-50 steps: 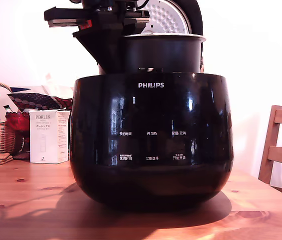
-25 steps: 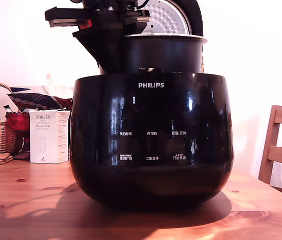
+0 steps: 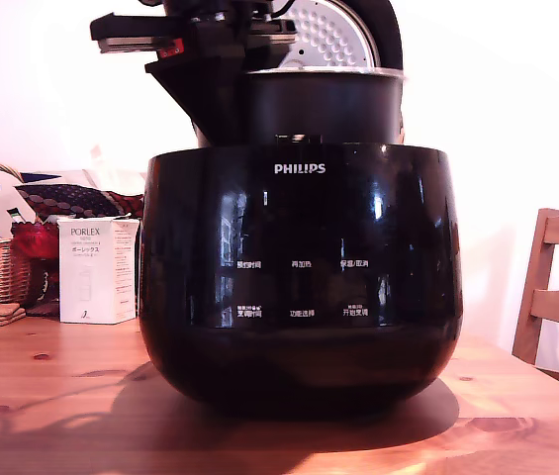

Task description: Place the pot you are holding inside the rice cooker

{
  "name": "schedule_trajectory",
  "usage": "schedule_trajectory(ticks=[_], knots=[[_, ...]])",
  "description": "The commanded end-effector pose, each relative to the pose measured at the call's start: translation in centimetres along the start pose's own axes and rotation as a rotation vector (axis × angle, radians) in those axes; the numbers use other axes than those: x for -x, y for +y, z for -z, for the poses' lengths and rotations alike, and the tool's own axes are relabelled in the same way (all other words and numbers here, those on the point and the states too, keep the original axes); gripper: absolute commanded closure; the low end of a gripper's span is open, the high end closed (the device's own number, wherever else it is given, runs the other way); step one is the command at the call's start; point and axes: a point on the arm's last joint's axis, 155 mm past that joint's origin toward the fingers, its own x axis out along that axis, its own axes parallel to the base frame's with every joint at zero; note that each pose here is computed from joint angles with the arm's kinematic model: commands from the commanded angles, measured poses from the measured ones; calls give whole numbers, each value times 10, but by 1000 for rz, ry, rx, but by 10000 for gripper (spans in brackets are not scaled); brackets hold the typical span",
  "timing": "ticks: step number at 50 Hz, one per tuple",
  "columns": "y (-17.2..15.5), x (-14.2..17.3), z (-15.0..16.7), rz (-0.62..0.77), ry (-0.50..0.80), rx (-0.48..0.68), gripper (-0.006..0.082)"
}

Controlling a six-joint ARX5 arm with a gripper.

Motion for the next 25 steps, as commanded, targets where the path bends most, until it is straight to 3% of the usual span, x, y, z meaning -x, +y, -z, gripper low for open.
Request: schedule_trajectory(ticks=[1, 9, 25], knots=[[7, 5, -2, -30, -8, 10, 612], [7, 5, -2, -29, -8, 12, 693], [7, 5, -2, -30, -8, 14, 630]])
